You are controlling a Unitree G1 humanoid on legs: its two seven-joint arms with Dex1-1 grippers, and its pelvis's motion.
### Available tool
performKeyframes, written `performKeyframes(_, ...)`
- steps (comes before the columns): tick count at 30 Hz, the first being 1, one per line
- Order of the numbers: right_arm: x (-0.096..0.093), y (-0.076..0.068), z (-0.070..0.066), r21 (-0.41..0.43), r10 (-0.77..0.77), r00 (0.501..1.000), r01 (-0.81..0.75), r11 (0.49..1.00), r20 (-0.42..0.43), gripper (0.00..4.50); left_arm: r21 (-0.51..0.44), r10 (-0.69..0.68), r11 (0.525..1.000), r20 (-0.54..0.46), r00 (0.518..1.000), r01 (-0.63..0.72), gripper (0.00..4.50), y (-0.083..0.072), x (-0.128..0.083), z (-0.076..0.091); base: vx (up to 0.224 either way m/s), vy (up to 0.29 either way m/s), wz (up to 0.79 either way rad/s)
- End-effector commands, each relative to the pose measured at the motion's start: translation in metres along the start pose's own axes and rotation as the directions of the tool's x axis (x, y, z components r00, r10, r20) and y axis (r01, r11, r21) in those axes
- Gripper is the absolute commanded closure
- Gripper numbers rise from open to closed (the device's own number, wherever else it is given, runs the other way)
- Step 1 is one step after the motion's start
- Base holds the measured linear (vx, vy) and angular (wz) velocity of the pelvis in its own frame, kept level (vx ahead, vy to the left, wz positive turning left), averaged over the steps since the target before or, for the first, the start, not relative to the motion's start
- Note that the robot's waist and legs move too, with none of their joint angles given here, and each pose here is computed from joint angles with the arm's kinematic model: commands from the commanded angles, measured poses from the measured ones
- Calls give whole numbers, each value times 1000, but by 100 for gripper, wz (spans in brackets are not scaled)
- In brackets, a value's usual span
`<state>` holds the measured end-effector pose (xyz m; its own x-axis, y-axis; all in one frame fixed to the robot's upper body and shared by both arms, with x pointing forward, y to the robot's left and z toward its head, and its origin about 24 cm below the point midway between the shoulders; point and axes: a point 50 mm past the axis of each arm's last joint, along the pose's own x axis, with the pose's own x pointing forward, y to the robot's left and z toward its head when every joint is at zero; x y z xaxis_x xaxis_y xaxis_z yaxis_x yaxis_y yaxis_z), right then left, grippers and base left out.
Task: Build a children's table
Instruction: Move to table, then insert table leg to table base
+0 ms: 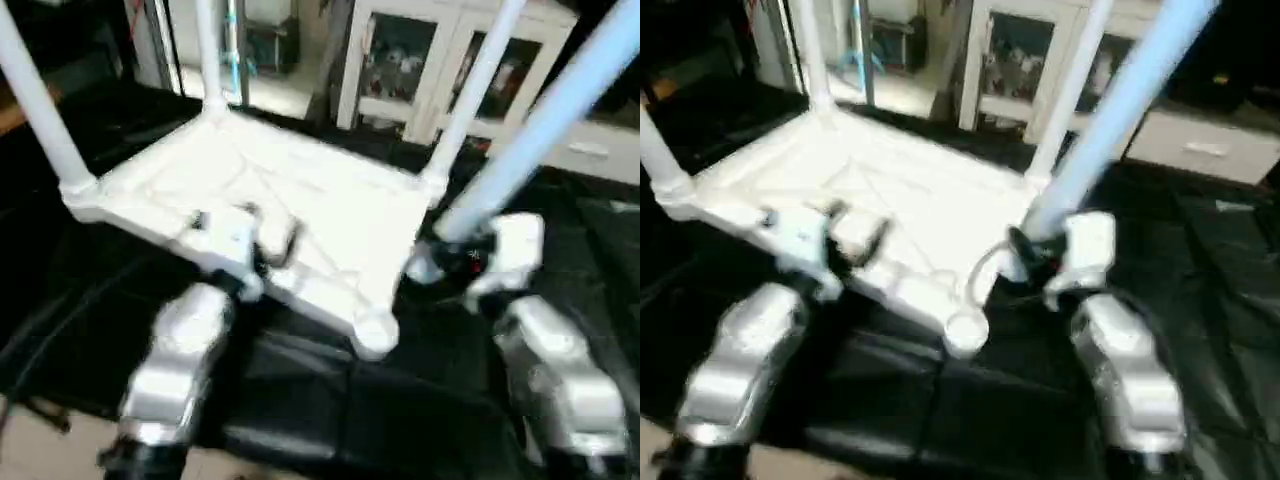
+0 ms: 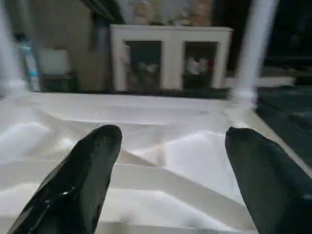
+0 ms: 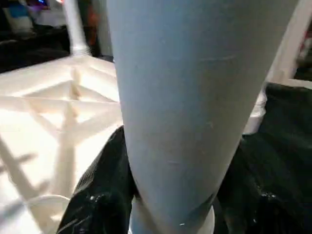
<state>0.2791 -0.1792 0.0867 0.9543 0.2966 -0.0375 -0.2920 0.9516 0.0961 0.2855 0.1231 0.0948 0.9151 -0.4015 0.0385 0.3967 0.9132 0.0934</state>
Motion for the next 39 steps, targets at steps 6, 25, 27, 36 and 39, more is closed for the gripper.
performKeyframes(6, -8, -2, 8, -41, 114, 993, -114, 993, -18, 265, 33, -314, 948, -55, 948, 316, 59, 11, -4, -3, -24, -3, 4)
performKeyframes(25, -12, -5, 7, -6, 93, 994, -93, 996, -58, 265, -191, 123, 974, -17, 992, -124, 10, 29, 13, -4, -4, -5, 2)
performKeyframes(27, -12, 0, 5, 8, 105, 993, -104, 995, -58, 265, -171, 129, 976, -24, 991, -132, 10, 27, 10, -5, 40, -7, 1)
performKeyframes(36, -6, 8, 4, 30, 103, 993, -101, 994, -57, 265, -104, 108, 988, -39, 993, -112, 10, 23, 7, -3, 5, -144, 8)
performKeyframes(39, -7, 7, 4, 29, 92, 994, -91, 995, -59, 265, -93, 116, 988, -49, 992, -120, 10, 23, 5, -3, -52, -136, -6)
